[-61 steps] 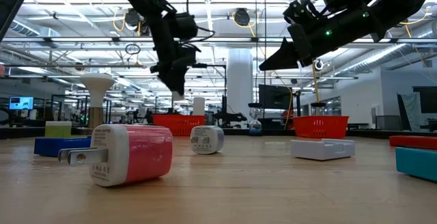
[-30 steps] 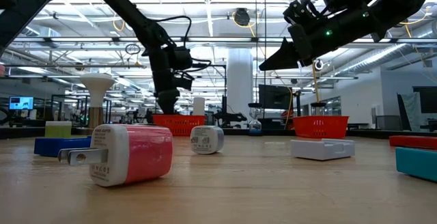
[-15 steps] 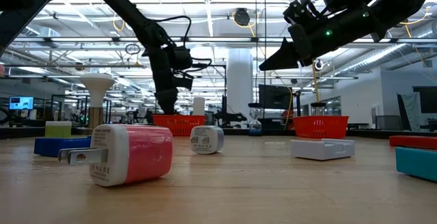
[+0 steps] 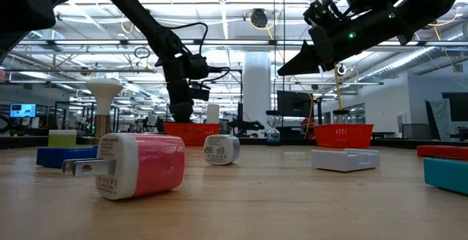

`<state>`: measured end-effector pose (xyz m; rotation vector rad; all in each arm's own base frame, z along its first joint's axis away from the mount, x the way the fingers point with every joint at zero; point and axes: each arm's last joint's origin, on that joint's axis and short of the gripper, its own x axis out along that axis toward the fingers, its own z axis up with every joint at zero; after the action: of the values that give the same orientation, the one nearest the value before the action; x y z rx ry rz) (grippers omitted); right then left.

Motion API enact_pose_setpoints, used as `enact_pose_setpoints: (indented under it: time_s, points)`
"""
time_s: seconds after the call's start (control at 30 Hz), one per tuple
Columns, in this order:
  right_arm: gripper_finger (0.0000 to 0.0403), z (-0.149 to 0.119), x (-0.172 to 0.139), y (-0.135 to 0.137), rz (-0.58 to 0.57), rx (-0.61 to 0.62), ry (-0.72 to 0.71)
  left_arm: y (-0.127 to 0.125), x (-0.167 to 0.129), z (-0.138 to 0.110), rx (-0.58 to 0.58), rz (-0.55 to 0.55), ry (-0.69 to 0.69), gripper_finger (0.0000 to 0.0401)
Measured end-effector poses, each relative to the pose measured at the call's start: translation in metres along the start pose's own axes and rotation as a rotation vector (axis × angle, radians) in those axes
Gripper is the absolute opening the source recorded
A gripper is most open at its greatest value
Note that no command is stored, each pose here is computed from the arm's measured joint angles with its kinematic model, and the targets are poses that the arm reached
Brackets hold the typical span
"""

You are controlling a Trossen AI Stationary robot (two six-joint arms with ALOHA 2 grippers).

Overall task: Pick & Place Office items
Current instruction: Put the white charger adapter into the top left red basket

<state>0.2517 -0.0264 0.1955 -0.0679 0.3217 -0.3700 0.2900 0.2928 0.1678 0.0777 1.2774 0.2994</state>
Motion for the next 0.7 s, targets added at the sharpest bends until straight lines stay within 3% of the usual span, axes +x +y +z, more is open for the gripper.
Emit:
enact_pose_setpoints:
  time_s: [0.27, 0.57, 0.7]
  points:
    - [0.0004, 0.0, 0.0, 0.0, 0.0, 0.0, 0.0, -0.0016, 0.0, 0.0012, 0.024, 0.015, 0.011, 0.0149]
    - [0.0004, 0.0001, 0.0, 0.0, 0.0, 0.0, -0.001, -0.0012, 0.0, 0.0008, 0.021, 0.037, 0.029, 0.0211]
    - [0.0004, 0.0002, 0.0, 0.0, 0.0, 0.001, -0.001, -0.0025, -0.0003, 0.0019, 0.054, 0.068, 0.052, 0.0218]
